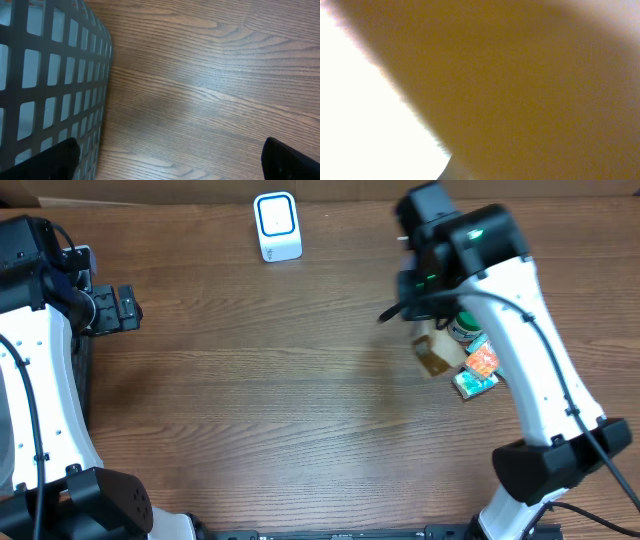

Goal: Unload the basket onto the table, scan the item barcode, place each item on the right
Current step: 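Carry the pouch right and release it beside the tissue packs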

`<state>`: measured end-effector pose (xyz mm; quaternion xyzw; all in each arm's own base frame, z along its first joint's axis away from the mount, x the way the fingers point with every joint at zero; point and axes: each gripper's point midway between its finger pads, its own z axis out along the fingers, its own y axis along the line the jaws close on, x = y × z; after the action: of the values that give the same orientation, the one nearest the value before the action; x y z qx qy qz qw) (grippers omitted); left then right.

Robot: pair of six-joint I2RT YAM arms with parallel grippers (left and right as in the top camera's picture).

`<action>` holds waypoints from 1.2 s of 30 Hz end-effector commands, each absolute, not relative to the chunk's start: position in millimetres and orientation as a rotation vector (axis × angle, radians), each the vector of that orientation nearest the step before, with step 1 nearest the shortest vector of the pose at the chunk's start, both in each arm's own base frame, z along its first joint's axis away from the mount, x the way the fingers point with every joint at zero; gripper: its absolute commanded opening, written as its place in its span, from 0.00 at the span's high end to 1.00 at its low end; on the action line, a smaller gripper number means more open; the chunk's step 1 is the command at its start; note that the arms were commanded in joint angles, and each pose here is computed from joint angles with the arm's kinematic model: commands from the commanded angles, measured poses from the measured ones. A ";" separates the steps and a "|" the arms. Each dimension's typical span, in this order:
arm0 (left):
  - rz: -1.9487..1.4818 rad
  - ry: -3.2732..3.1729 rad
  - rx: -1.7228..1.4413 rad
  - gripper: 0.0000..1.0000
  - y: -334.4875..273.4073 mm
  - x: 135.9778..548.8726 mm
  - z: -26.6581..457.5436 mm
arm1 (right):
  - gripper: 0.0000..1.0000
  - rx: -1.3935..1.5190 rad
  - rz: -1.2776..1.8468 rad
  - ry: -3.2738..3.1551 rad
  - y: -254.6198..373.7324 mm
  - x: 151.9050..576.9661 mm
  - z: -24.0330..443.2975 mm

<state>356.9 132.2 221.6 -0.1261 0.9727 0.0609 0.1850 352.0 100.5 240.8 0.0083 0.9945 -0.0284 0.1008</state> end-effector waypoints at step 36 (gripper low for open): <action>0.195 2.728 -0.323 0.00 133.5 358.3 227.5 | 0.74 0.887 -0.470 2.987 -83.5 328.1 110.4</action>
<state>356.8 132.2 221.7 -0.1261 0.9727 0.0610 0.1852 323.3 -92.8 113.6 0.2777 0.9439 -0.1785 -0.0103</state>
